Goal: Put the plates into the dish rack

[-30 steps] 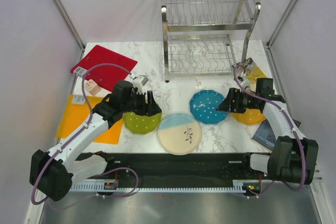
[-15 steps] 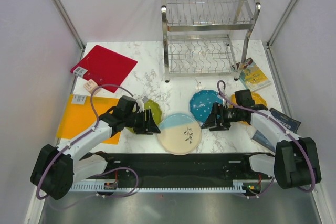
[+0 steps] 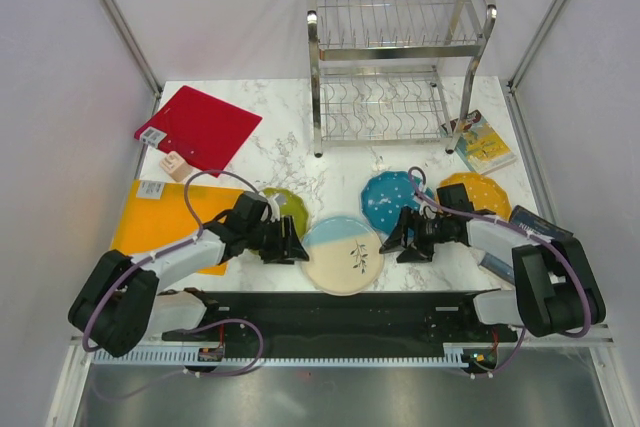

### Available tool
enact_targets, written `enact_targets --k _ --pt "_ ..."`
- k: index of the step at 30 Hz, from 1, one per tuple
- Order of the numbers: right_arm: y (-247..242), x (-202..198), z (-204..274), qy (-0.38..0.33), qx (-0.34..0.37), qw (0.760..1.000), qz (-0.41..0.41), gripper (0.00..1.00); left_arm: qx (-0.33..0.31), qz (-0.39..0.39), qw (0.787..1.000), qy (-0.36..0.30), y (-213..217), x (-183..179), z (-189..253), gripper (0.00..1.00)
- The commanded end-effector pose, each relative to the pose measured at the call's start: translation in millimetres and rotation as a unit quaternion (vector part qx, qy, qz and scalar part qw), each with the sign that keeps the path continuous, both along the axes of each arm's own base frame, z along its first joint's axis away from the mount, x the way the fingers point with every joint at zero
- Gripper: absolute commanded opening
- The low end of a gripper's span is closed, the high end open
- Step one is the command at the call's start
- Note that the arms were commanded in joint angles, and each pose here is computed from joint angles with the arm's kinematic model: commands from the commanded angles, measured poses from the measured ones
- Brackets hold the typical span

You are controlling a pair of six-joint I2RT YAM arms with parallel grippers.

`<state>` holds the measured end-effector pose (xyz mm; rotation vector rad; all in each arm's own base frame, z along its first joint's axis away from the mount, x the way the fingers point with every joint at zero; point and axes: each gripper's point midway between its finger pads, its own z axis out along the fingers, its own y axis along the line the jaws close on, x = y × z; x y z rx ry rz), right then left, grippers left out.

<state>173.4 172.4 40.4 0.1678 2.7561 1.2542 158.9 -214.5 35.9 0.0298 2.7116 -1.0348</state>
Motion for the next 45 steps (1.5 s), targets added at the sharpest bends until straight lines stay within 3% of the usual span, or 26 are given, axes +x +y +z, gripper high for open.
enact_targets --k 1,7,20,24,28,36,39,42,45 --pt "11.4 0.1 -6.3 -0.003 0.01 1.0 -0.015 0.79 -0.01 0.02 0.999 -0.028 -10.5 17.7 3.7 0.6" --pt "34.0 -11.3 -6.2 -0.013 0.045 0.999 -0.019 0.79 -0.022 0.004 0.999 -0.025 -29.0 16.7 -0.9 0.57" --pt "51.2 -0.3 -23.8 0.008 0.07 0.996 -0.051 0.75 -0.021 -0.035 0.999 -0.01 -33.0 -3.9 -13.8 0.33" --pt "52.1 -5.4 -21.5 -0.002 0.066 0.997 -0.043 0.68 -0.028 -0.048 0.998 -0.003 -35.4 -10.7 -13.8 0.29" --pt "51.7 -2.8 -10.2 -0.028 0.069 0.996 -0.041 0.53 -0.029 -0.051 0.998 -0.001 -38.1 -11.5 -15.0 0.26" --pt "60.8 0.8 14.7 -0.077 0.097 0.992 -0.023 0.52 -0.034 -0.065 0.997 0.002 -46.3 -12.7 -12.8 0.26" --pt "65.6 6.2 25.9 -0.096 0.114 0.989 -0.017 0.42 -0.035 -0.072 0.997 0.001 -48.4 -13.9 -12.2 0.26" --pt "70.2 10.0 39.6 -0.123 0.132 0.984 -0.007 0.22 -0.037 -0.077 0.996 -0.006 -50.8 -12.0 -9.3 0.26" --pt "70.8 13.0 54.5 -0.164 0.133 0.977 0.012 0.0 -0.032 -0.083 0.996 -0.021 -51.3 -7.5 -3.0 0.36"
